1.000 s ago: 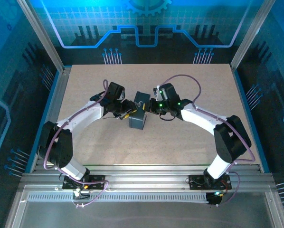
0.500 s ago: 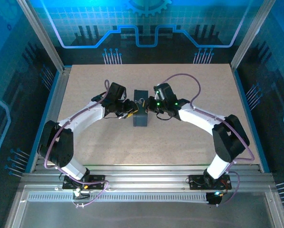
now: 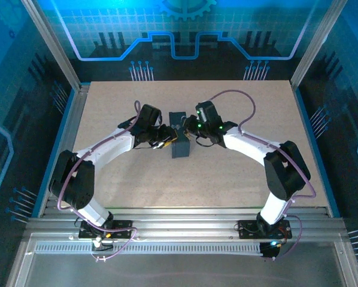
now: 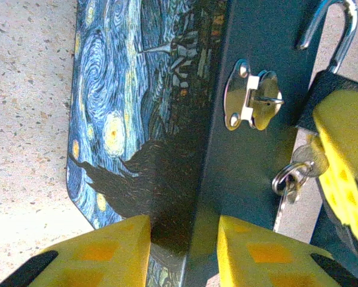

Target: Unlock a padlock with a key

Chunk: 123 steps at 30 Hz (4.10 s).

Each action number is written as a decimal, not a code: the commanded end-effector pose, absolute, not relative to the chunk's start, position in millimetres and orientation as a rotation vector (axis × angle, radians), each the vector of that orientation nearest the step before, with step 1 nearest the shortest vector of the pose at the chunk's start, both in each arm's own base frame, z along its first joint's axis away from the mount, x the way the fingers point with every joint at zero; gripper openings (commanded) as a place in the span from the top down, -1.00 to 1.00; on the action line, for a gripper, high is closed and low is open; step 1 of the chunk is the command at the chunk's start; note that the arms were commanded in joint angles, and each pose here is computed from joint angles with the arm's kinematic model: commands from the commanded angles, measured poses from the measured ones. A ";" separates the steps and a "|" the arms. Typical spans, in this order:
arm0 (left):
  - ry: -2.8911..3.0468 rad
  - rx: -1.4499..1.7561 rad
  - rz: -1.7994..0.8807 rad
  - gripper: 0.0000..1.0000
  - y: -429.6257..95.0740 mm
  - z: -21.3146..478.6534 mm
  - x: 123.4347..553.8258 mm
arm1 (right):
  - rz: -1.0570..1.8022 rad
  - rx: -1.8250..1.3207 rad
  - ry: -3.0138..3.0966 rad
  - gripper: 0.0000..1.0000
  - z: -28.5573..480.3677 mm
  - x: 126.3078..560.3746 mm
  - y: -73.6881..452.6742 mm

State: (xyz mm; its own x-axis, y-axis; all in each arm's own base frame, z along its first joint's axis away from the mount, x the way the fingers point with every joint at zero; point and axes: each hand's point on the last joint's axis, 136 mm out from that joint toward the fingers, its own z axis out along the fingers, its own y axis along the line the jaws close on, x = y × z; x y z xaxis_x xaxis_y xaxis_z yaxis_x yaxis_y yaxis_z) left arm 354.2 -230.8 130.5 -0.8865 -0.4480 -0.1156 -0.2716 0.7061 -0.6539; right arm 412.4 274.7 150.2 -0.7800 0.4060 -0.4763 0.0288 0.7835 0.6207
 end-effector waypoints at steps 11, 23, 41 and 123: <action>2.631 -0.406 -1.170 0.04 -251.5 168.3 359.2 | 0.709 0.282 2.437 0.94 112.2 402.1 202.5; 2.537 -0.478 -1.129 -0.03 -197.5 199.9 364.8 | 0.516 0.193 2.626 0.36 59.1 381.3 147.2; 2.529 -0.608 -1.050 -0.04 -153.8 185.0 359.8 | 0.759 -0.293 2.479 -1.00 175.1 363.7 266.3; 2.625 -0.630 -0.584 -0.04 -106.1 142.8 370.1 | 1.099 -0.182 2.749 -1.00 74.7 362.8 324.5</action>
State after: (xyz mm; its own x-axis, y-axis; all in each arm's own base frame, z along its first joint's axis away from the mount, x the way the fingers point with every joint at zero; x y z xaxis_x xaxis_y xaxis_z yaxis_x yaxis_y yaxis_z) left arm 363.7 -107.8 135.1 -0.8282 -0.5140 -0.2233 -0.3594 0.7929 -0.4921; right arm 361.8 329.2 75.5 -0.9806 -0.0011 -0.1960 -0.1420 0.6935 0.7063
